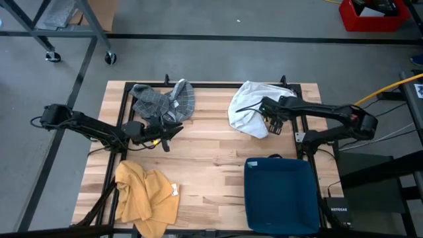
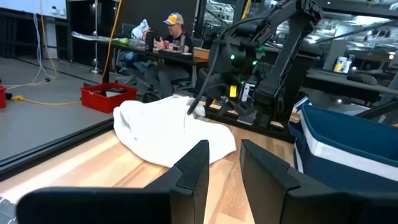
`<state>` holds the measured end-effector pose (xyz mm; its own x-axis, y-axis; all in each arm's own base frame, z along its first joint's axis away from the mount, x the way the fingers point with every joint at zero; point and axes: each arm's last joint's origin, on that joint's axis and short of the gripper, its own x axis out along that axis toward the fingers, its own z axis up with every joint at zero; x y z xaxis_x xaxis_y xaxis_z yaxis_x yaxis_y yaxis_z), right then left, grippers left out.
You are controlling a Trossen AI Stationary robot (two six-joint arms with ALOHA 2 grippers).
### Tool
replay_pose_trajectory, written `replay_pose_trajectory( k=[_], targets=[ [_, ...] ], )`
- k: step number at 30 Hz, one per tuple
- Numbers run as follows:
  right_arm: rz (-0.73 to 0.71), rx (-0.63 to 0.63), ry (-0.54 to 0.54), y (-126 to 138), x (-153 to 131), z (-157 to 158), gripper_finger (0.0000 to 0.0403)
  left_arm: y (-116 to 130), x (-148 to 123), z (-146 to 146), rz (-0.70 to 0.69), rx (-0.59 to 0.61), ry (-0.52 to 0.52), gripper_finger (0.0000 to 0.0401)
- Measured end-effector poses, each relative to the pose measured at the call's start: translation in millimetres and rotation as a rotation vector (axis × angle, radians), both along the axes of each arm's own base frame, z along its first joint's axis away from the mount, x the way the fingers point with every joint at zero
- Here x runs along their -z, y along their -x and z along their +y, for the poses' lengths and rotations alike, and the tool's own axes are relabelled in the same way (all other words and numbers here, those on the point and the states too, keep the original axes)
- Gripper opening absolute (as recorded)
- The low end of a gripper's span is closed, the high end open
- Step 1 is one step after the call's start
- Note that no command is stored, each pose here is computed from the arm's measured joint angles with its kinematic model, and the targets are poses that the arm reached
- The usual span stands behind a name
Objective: Fold towel
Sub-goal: Fold the white kitchen towel
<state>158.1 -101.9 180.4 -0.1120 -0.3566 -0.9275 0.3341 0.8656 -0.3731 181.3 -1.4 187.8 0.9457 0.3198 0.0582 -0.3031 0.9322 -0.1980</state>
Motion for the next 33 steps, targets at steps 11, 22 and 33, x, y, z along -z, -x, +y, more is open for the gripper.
replay_pose_trajectory(
  k=[11, 22, 33],
  targets=[
    [0.106, 0.008, 0.037, -13.1, 24.6, -10.1, 0.0198, 0.0, 0.1, 0.0, 0.002, -0.001, 0.0, 0.0082],
    [-0.123, 0.022, 0.17, -38.9, 28.1, -25.0, 0.0105, 0.0, 0.3, 0.0, 0.003, -0.001, 0.0, 0.0082],
    [-0.197, 0.043, 0.062, -43.2, 23.8, -23.4, 0.0005, 0.0, 0.3, 0.0, -0.014, 0.002, 0.051, 0.0082]
  ],
)
